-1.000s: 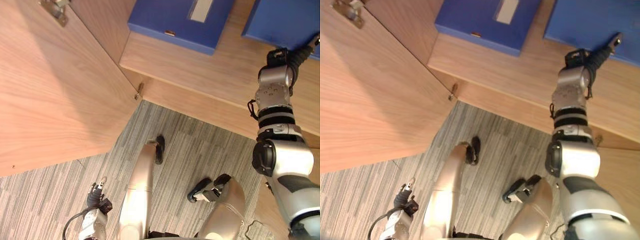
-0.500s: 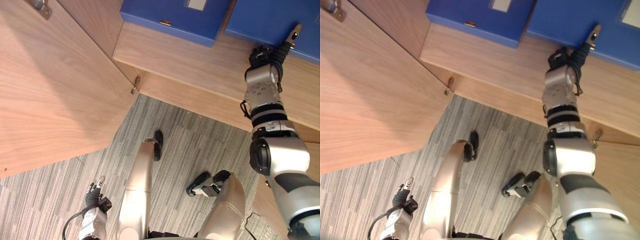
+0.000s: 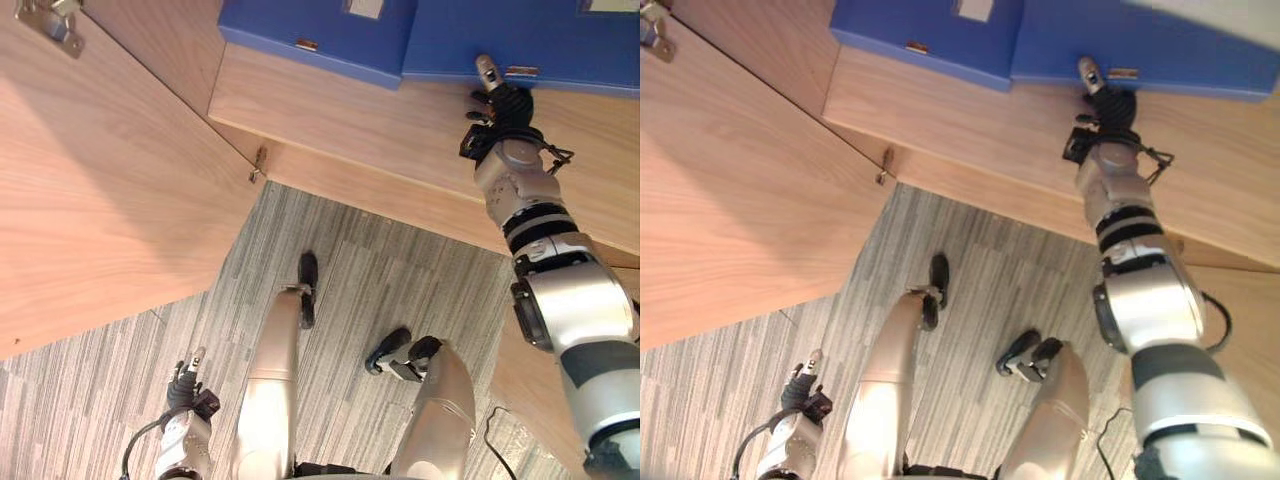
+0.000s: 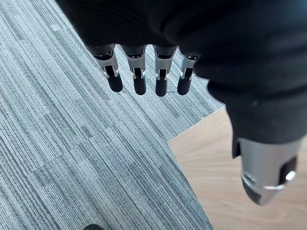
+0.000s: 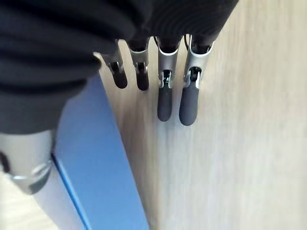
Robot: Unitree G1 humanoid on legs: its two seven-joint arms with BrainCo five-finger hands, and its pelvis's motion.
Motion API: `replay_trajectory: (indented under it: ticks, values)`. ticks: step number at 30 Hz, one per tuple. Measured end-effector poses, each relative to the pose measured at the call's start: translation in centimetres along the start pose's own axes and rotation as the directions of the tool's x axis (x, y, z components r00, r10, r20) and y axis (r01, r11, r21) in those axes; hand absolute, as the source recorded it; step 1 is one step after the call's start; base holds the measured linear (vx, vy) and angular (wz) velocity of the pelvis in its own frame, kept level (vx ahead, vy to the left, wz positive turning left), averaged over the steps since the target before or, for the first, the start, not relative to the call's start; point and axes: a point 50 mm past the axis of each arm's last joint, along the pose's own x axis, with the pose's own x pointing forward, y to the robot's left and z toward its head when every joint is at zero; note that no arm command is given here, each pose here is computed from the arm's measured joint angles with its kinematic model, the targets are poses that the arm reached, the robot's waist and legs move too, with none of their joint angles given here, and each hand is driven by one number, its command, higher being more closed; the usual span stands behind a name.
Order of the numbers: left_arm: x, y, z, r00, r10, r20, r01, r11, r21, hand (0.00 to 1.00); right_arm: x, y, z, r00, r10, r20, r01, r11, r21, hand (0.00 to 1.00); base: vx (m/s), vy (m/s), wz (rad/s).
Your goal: Walk over to the cabinet, pick up the folder, carry it to the office cabinet, place the folder inside the office cabinet, then close the office cabinet door
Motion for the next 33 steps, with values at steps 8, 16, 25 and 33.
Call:
replay_trajectory:
  ticks: [8,16,25,33]
  values:
    - [0.5,0.7,2.8,0.995,-0.053,0.090,0.048,0.997,0.059,0.00,-0.3,0.5,-2.5,0.994,0.083,-0.077,-0.099,0.966,-0.237,0.00,0.05,-0.069,0.02]
    - [0.5,0.6,2.9,0.993,-0.077,0.091,0.072,0.996,0.061,0.00,-0.7,1.4,-3.9,0.985,0.119,-0.121,-0.143,0.966,-0.213,0.00,0.06,-0.121,-0.02]
    - [0.5,0.4,2.8,0.992,-0.092,0.089,0.087,0.994,0.060,0.00,-1.1,1.0,-5.0,0.978,0.179,-0.112,-0.210,0.877,-0.433,0.00,0.06,-0.090,-0.05]
    - [0.6,1.1,2.5,0.992,-0.114,0.060,0.107,0.987,0.121,0.00,-4.0,4.1,-8.2,0.866,0.458,-0.200,-0.439,0.505,-0.743,0.00,0.07,-0.104,-0.12]
